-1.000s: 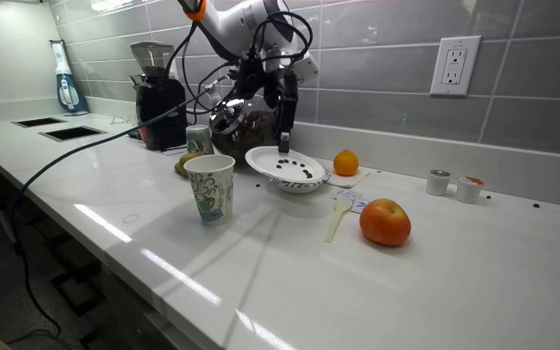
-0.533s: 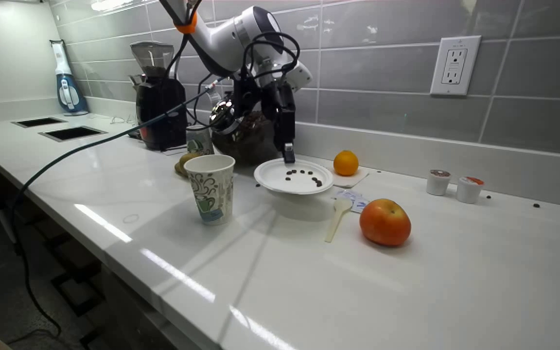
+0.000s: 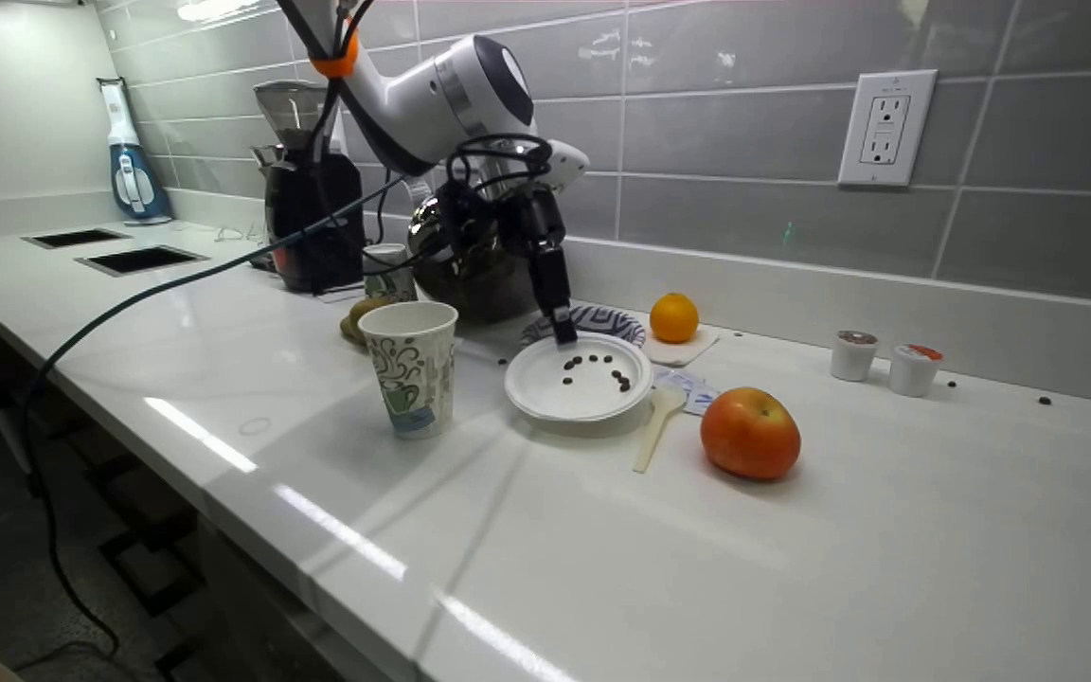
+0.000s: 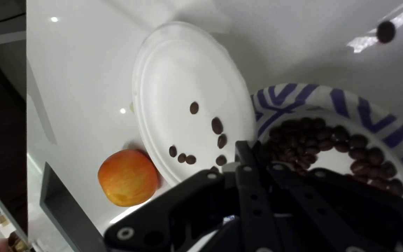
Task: Move the bowl backwards, then move the white plate to the left
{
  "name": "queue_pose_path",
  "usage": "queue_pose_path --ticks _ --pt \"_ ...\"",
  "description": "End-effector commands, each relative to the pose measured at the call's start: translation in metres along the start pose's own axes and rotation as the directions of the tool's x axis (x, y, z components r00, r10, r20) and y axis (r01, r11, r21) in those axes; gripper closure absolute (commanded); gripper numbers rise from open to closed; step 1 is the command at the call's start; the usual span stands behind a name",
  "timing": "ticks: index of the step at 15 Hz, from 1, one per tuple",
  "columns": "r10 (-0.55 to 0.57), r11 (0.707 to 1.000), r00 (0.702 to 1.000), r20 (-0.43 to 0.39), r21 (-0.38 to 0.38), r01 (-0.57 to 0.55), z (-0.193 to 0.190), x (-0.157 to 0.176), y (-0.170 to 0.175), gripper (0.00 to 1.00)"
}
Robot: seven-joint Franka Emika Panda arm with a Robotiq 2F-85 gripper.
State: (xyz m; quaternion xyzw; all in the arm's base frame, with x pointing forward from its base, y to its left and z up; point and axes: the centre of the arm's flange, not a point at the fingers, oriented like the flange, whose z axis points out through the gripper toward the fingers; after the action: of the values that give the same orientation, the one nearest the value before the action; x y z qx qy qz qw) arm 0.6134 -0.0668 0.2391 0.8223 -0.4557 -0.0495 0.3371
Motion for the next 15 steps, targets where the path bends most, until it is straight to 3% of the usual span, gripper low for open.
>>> queue_pose_path --ticks 1,9,15 --pt "0.046 0.998 0.998 -0.034 0.052 -0.044 0.002 -0.02 0.023 0.99" --pt "0.069 0.994 0.996 -0.05 0.086 -0.064 -0.012 -0.029 0.047 0.99" --pt "0.054 0.984 0.996 -0.069 0.172 -0.041 -0.016 -0.043 0.049 0.99"
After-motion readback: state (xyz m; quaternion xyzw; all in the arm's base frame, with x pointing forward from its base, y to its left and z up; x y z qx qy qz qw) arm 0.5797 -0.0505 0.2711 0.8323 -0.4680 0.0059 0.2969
